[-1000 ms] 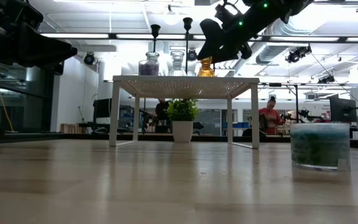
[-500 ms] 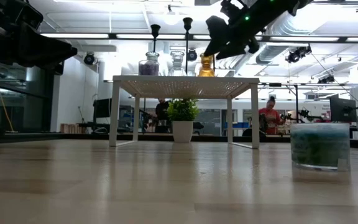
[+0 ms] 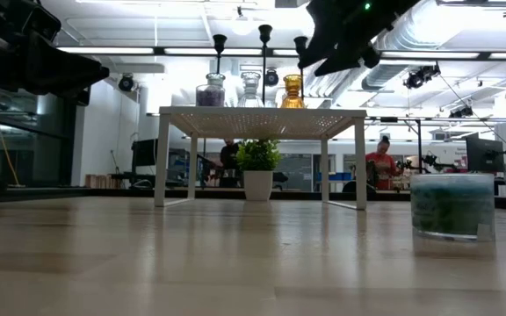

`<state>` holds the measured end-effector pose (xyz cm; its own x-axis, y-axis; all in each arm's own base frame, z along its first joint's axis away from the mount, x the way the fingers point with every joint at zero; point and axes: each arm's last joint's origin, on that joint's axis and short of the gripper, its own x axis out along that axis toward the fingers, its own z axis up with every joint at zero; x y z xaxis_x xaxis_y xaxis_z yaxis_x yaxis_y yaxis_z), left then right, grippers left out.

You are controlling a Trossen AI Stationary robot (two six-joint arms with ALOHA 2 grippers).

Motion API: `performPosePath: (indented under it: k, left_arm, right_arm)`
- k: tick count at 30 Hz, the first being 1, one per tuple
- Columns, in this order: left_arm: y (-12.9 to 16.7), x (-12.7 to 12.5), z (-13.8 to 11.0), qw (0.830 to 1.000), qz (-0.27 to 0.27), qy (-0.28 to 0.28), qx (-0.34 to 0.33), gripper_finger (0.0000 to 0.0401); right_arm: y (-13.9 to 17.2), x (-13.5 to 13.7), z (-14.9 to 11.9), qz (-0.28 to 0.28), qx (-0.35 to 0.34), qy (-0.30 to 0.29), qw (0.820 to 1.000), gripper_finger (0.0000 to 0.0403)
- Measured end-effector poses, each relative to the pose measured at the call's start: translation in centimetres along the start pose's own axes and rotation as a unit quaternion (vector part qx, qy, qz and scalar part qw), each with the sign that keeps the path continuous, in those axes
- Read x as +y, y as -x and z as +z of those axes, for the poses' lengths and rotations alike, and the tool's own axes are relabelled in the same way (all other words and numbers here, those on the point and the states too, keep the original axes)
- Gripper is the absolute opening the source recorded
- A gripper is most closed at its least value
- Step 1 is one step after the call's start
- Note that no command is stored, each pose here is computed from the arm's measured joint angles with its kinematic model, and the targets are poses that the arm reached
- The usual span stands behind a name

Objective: Pick & Place candle stick holders
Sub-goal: Put the yellow scented candle on the shelf aligned with the purple scented candle

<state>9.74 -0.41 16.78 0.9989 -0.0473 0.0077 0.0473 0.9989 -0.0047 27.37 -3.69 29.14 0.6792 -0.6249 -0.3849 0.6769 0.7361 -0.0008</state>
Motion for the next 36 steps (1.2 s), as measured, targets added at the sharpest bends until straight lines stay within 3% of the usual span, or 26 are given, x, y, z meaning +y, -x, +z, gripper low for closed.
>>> performPosePath:
  k: [11,18,28,36]
  left_arm:
    - [0.0,0.0,0.0,1.0,0.0,0.0,0.0,0.0077]
    - [0.0,0.0,0.0,1.0,0.0,0.0,0.0,0.0077]
    - [0.0,0.0,0.0,1.0,0.0,0.0,0.0,0.0077]
    - [0.0,0.0,0.0,1.0,0.0,0.0,0.0,0.0077]
  right_arm:
    - [2.7,1.6,-1.4,0.041,0.05,-0.068,0.996,0.0248]
    - [5.6,1.2,-3.3,0.043,0.143,-0.077,0.986,0.0248]
    - [8.2,-0.1,-6.3,-0.013,0.318,-0.11,0.942,0.0248]
    - [8.6,-1.8,-7.5,-0.11,0.408,-0.235,0.875,0.0248]
